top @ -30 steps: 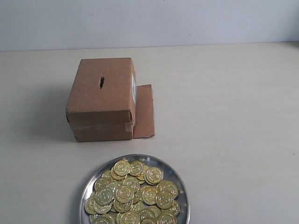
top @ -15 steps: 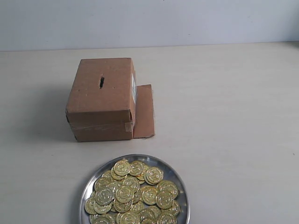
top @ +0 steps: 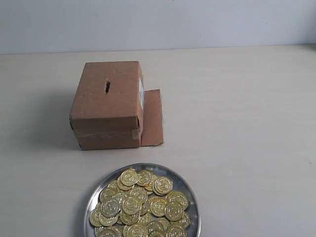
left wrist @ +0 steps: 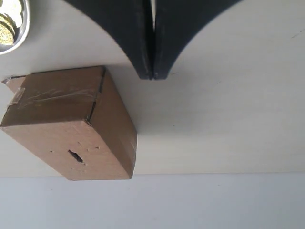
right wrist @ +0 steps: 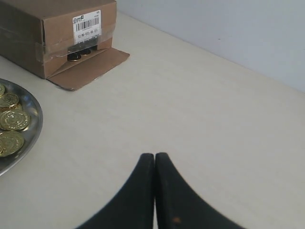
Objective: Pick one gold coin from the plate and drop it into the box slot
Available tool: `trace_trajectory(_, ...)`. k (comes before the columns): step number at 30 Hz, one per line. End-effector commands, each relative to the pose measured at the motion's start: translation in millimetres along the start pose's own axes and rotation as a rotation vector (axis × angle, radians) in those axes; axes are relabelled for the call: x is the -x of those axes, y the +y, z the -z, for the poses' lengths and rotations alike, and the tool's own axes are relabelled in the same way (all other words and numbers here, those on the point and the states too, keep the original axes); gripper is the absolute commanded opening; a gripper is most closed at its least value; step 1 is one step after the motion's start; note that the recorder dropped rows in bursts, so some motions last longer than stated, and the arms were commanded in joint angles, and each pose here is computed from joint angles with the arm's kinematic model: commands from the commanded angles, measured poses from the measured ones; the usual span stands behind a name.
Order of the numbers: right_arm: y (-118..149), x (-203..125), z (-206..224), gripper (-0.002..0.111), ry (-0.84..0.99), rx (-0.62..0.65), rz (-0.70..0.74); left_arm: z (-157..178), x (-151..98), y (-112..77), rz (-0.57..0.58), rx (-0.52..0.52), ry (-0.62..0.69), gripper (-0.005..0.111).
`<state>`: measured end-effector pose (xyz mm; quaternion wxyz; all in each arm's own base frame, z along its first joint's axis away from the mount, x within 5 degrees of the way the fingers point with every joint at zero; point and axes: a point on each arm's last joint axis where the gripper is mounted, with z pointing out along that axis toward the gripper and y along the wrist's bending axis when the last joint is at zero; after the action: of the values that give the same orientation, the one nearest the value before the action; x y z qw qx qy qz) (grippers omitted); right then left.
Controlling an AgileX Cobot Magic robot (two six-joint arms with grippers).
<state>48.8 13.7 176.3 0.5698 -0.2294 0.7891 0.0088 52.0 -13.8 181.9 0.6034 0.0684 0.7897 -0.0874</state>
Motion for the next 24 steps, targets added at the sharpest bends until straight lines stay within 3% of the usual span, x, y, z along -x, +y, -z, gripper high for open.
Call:
trace_trajectory(1, -0.2, 0.3, -0.1, 0.0, -0.015, -0.007, -0.001, 0.3, 0.4, -0.4, 0.005, -0.006, -0.006, 0.0)
trace_trajectory(7, -1.1, 0.1, -0.1, 0.0, -0.01, -0.023, -0.007, 0.3, 0.4, -0.4, 0.005, -0.006, -0.006, 0.0)
trace_trajectory(16, -11.3, -3.3, 1.5, 0.0, 0.043, -0.217, -0.078, 0.3, 0.4, -0.4, 0.005, -0.006, -0.006, 0.0)
trace_trajectory(24, -11.8, -3.5, 1.6, 0.0, 0.045, -0.227, -0.089, 0.3, 0.4, -0.4, 0.005, -0.006, -0.006, 0.0)
